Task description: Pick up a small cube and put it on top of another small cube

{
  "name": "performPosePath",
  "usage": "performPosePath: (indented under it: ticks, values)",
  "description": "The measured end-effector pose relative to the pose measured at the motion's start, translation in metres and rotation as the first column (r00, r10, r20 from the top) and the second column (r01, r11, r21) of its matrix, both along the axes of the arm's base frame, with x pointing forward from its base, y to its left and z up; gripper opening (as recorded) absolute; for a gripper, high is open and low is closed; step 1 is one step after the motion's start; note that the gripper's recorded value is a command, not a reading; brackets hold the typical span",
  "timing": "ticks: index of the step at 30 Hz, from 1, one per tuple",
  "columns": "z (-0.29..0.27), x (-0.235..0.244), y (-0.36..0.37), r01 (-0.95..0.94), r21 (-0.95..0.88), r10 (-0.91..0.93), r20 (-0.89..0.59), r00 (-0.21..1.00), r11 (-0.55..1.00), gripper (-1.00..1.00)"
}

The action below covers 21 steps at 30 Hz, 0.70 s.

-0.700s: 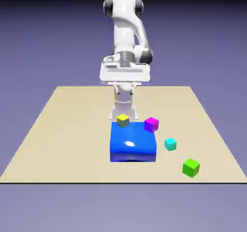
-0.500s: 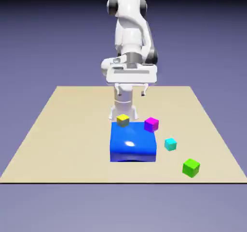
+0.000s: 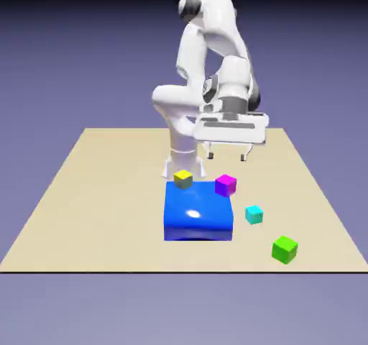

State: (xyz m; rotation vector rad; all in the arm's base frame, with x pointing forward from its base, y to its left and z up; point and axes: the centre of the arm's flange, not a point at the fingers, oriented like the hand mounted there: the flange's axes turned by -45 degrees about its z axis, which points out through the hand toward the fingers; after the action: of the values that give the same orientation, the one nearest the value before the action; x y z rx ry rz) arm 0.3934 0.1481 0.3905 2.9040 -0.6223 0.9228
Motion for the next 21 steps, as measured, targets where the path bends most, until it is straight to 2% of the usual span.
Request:
performPosePath:
  ticks: [10,21]
  values:
    - [-0.061,-0.014,0.055,0.229,0.031,-0.226,-0.081,0.971,0.973,0.0]
    - [-0.135,-0.048,0.106,0.48,0.023,-0.471,-0.15,0.869,0.877,0.0]
